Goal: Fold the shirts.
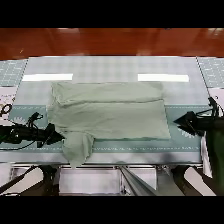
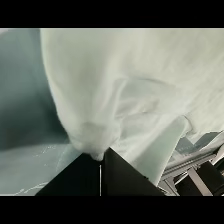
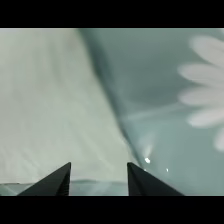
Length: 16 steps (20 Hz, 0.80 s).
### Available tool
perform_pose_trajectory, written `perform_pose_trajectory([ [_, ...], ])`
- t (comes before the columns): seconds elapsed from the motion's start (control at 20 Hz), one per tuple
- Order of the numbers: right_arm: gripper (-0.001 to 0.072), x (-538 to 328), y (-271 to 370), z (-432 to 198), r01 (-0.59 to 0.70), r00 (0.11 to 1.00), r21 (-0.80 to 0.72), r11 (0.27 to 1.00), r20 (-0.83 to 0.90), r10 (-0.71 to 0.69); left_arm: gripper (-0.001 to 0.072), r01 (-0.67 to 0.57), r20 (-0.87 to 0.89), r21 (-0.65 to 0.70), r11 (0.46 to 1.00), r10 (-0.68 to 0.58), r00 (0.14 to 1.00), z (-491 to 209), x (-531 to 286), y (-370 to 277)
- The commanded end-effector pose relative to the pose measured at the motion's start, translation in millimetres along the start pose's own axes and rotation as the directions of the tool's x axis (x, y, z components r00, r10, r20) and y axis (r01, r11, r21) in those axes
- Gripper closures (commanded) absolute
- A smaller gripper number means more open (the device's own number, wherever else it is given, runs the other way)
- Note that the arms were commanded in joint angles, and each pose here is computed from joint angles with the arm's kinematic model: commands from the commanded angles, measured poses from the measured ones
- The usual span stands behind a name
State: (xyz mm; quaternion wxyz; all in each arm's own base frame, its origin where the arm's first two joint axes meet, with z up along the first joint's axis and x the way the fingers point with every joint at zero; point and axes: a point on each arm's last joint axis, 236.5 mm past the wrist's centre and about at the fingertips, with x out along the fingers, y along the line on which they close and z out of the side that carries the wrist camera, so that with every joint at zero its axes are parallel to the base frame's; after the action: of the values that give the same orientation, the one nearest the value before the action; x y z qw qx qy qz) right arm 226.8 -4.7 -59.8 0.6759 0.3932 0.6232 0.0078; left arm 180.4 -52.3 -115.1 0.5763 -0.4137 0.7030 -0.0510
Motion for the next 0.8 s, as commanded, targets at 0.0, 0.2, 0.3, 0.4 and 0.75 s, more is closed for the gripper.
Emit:
perform_pose_trajectory([
  [0.0, 0.0303, 2, -37, -30, 0.106, 0.990, 0.096, 0.990, -0.109, -0.095, 0.0691, -0.002, 0.000, 0.003, 1.000, 0.002, 1.000, 0, 0, 0],
  [0.2, 0.0303, 17, -27, -32, 0.031, 0.989, 0.136, 0.990, -0.150, -0.011, 0.0690, -0.007, 0.017, 0.002, 1.000, 0.007, 1.000, 4, 0, 1],
  [0.3, 0.0303, 25, -22, -32, -0.015, 0.983, 0.154, 0.988, -0.179, 0.043, 0.0691, -0.007, 0.019, 0.002, 1.000, 0.007, 1.000, 5, 0, 2],
  [0.4, 0.0303, 33, -19, -32, -0.042, 0.976, 0.172, 0.984, -0.202, 0.076, 0.0691, -0.008, 0.021, 0.002, 1.000, 0.008, 1.000, 5, 0, 2],
  [0.75, 0.0549, 75, 18, -22, -0.071, 0.975, 0.052, 0.996, -0.205, 0.080, 0.0690, 0.007, 0.046, -0.005, 1.000, -0.007, 0.999, 11, 0, -2],
])
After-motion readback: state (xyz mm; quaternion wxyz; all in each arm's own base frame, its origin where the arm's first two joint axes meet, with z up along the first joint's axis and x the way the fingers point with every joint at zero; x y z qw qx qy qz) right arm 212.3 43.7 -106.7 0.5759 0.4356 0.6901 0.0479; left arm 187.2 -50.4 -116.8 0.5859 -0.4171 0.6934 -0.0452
